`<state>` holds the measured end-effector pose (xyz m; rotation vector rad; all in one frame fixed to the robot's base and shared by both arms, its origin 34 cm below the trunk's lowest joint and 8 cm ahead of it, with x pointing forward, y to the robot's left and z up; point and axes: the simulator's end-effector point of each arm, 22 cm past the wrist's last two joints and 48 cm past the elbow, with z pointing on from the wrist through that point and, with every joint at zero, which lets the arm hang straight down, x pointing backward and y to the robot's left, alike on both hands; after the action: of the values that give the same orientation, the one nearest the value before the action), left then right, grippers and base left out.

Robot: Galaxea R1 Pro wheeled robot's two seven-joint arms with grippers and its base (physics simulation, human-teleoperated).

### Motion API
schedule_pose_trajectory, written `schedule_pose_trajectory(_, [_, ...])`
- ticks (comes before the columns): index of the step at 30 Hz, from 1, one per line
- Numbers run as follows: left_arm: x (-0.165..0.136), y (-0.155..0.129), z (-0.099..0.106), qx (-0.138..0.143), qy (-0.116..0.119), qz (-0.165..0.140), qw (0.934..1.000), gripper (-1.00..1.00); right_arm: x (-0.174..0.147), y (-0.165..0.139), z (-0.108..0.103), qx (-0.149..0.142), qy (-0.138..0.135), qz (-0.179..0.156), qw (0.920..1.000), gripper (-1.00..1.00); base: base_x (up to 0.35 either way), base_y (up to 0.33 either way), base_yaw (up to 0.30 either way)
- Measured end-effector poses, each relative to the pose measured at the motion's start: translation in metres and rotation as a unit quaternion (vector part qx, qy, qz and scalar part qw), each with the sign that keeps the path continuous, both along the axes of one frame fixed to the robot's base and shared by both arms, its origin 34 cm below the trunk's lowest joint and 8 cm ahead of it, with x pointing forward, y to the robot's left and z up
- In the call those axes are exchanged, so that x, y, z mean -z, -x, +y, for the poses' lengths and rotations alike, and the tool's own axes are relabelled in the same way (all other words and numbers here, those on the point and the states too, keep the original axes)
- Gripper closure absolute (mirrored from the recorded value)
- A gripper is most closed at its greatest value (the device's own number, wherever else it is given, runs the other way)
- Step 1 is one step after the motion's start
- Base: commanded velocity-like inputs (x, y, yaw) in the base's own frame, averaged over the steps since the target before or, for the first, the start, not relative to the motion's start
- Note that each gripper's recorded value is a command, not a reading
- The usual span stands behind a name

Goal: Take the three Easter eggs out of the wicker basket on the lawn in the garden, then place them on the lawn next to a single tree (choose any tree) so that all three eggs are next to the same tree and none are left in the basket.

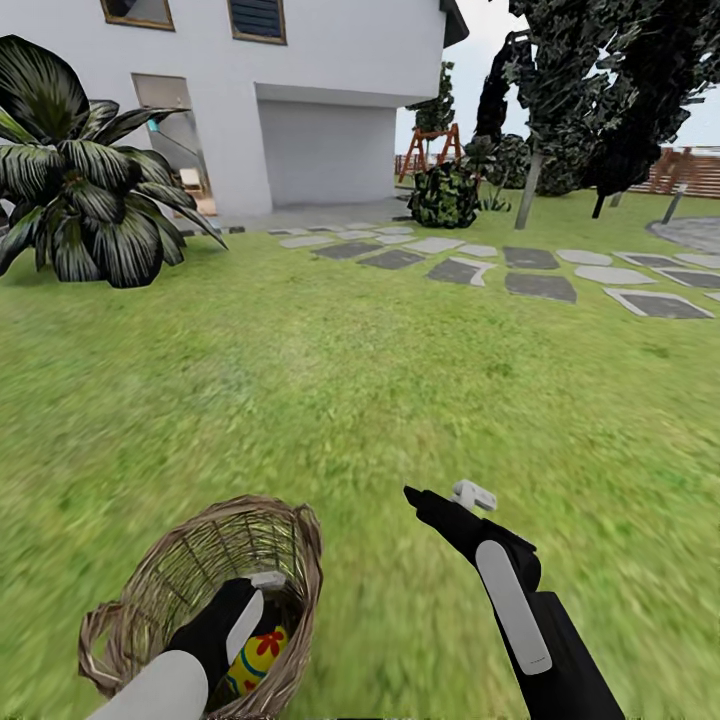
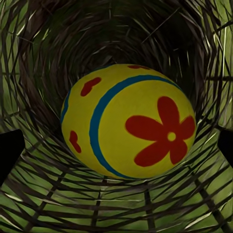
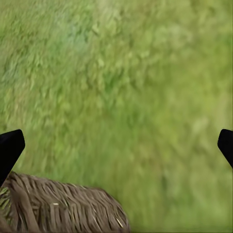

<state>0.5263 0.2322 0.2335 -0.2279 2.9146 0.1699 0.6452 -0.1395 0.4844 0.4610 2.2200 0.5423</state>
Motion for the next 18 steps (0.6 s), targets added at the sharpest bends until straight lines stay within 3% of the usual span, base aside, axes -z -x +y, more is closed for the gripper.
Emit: schedule_pose_trajectory(18, [0.032, 0.016, 0.001, -0.004, -0.008, 0.023, 0.9997, -1.0, 0.043, 0.003, 0.001, -0.001, -0.001, 0.036, 0.9994, -1.0, 0.0, 0.0, 0.0])
